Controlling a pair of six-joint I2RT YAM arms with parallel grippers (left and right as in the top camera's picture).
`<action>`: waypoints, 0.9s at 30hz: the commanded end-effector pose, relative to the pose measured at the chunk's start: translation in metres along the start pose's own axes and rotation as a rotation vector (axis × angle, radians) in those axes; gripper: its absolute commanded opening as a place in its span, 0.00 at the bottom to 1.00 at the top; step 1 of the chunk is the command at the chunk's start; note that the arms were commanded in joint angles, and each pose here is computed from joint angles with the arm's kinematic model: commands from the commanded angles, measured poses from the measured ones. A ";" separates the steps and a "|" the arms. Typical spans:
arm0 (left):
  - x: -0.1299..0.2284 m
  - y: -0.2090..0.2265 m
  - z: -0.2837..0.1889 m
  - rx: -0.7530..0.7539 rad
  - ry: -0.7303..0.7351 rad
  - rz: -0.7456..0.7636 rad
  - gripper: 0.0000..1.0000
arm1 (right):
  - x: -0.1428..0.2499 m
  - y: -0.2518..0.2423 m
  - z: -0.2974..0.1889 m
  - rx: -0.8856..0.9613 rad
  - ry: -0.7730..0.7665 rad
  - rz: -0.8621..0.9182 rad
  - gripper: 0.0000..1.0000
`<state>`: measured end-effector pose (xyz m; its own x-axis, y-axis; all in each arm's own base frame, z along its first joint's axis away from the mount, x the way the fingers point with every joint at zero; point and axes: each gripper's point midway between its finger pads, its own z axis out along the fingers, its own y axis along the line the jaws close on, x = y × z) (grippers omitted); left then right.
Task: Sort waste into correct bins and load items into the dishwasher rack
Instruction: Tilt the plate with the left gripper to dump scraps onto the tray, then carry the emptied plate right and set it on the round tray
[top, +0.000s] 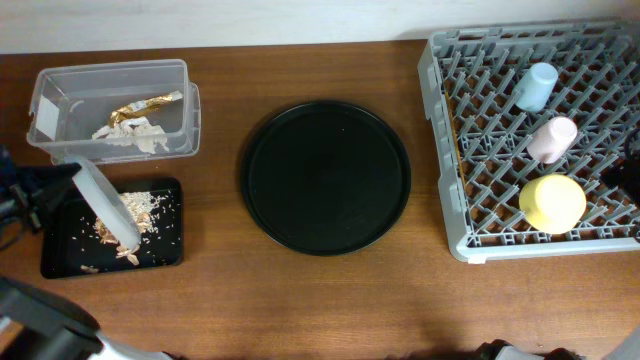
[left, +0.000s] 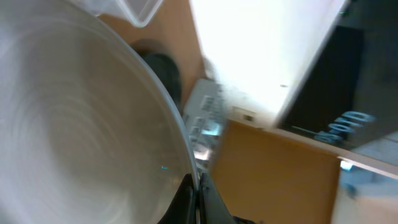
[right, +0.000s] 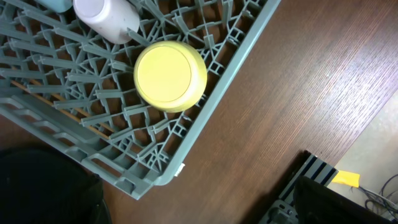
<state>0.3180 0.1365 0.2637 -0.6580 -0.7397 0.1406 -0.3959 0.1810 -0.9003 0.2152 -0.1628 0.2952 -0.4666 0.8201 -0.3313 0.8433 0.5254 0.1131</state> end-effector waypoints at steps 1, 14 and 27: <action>0.047 -0.011 0.004 -0.235 0.000 0.106 0.01 | 0.000 -0.003 -0.001 0.009 -0.011 0.016 0.98; 0.169 -0.053 0.143 -0.573 0.167 0.616 0.01 | 0.000 -0.003 -0.001 0.009 -0.011 0.016 0.98; 0.227 -0.039 0.299 -0.720 0.036 0.956 0.01 | 0.000 -0.003 -0.001 0.009 -0.011 0.016 0.98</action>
<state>0.3532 -0.2314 0.2340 -0.9117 -0.0703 -0.4049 0.0637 0.9492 -0.3081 0.2153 -0.1629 0.2953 -0.4665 0.8200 -0.3316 0.8432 0.5255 0.1132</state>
